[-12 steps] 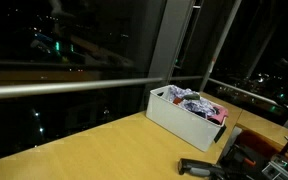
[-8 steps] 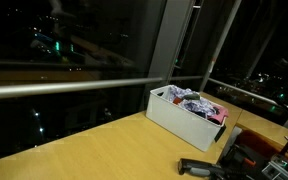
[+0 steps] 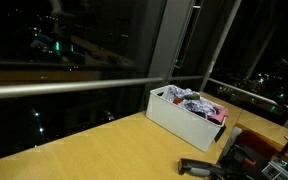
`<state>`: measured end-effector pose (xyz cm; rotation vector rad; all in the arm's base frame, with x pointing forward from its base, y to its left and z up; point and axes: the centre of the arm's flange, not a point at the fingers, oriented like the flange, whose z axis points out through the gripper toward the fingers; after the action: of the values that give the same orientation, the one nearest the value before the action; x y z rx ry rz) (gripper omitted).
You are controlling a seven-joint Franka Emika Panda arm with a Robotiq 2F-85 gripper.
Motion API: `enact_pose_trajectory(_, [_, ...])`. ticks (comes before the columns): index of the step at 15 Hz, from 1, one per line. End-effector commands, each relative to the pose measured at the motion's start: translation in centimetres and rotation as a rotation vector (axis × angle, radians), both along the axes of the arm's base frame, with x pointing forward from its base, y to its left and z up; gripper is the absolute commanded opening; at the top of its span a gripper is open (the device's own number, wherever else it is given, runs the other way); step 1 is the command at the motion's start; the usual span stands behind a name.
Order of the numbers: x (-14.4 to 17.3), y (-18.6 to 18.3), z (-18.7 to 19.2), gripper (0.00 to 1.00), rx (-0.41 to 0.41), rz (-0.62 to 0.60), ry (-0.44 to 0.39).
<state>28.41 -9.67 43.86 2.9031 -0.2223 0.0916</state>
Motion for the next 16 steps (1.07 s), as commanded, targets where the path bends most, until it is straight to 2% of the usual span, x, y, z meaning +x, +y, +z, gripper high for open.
enact_pose_trajectory(1, [0.0,0.0,0.0,1.0,0.0,0.0,0.0])
enact_pose_trajectory(6, [0.0,0.0,0.0,1.0,0.0,0.0,0.0])
enact_pose_trajectory(11, [6.3,1.2,2.2,1.0,-0.015,0.122,-0.074])
enact_pose_trajectory(16, [12.7,2.6,1.9,1.0,-0.017,0.26,-0.192])
